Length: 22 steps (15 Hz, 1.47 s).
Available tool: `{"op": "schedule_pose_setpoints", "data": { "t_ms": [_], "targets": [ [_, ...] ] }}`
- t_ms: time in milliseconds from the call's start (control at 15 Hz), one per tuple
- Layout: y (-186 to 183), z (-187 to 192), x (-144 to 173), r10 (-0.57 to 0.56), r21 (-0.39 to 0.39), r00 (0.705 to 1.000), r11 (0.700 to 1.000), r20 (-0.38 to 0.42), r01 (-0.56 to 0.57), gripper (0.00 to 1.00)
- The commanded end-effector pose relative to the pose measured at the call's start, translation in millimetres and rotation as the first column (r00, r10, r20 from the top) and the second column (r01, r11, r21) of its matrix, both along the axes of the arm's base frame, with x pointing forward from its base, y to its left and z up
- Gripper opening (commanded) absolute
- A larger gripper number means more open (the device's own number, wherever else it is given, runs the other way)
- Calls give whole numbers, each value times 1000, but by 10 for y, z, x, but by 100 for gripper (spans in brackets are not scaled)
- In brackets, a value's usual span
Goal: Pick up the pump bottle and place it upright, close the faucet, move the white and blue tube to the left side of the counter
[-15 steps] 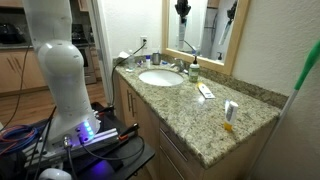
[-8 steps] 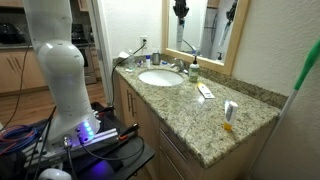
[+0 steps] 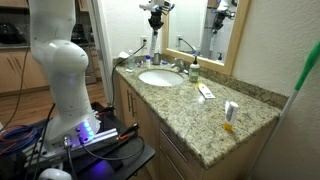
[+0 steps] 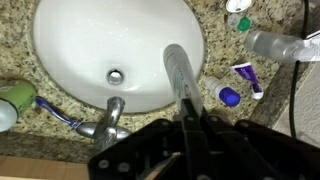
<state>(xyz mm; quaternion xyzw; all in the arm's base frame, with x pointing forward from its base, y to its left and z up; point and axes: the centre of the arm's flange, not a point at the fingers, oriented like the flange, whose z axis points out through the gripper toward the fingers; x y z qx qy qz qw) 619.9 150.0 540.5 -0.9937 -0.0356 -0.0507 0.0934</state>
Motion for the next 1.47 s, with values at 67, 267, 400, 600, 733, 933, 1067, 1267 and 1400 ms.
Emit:
{"op": "schedule_pose_setpoints", "data": {
  "t_ms": [67, 267, 400, 600, 733, 933, 1067, 1267, 1400],
  "targets": [
    [49, -23, 21, 9, 1, 1000, 1000, -1, -9, 1],
    [343, -125, 108, 69, -6, 998, 998, -4, -69, 1],
    [656, -244, 19, 140, -21, 990, 990, -6, -140, 1],
    [1021, -485, -29, 209, -62, 978, 976, 27, -207, 1],
    [1214, -651, -25, 248, -69, 968, 967, 48, -244, 1],
    [1289, -670, -33, 223, -53, 974, 974, 46, -220, 4],
    [1320, -764, 18, 220, -46, 974, 975, 59, -218, 4],
    [1437, -909, -22, 264, -70, 964, 963, 47, -260, 1],
    [1596, -1040, -74, 301, -80, 953, 951, 29, -298, 1]
  ]
}}
